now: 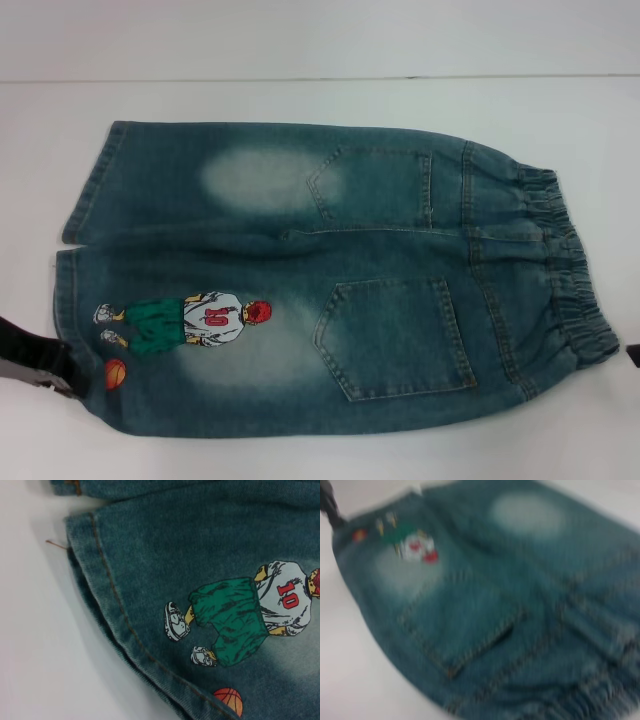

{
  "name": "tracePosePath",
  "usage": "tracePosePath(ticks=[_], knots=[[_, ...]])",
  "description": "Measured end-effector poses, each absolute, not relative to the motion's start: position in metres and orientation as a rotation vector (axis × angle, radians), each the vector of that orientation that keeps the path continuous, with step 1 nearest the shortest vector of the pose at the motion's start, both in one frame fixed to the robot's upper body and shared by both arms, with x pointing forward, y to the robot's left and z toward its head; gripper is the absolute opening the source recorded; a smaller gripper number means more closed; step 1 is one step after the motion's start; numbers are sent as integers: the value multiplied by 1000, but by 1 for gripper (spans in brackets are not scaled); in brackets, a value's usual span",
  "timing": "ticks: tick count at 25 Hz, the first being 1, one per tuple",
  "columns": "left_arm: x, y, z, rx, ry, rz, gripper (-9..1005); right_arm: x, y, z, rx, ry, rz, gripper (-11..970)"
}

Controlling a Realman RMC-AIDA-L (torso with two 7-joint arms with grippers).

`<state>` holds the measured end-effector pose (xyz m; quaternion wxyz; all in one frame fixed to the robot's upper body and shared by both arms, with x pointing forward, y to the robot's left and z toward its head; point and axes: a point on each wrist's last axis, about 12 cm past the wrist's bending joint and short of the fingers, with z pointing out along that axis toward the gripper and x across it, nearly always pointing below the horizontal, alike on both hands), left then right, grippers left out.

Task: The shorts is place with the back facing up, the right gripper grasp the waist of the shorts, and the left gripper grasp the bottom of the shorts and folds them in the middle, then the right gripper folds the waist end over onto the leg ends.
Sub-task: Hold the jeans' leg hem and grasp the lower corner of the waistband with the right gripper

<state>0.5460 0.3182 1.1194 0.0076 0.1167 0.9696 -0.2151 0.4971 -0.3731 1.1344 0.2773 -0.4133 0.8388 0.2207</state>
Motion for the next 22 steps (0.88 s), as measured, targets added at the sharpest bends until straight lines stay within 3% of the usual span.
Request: tracePosePath(ticks=[8, 22], knots=[[549, 313, 1121, 419, 3045, -645, 43, 510, -369, 1140, -1125, 2495, 557, 784], [547, 309, 1119, 436, 3055, -651, 43, 518, -350, 1116, -1208, 2472, 573, 817]])
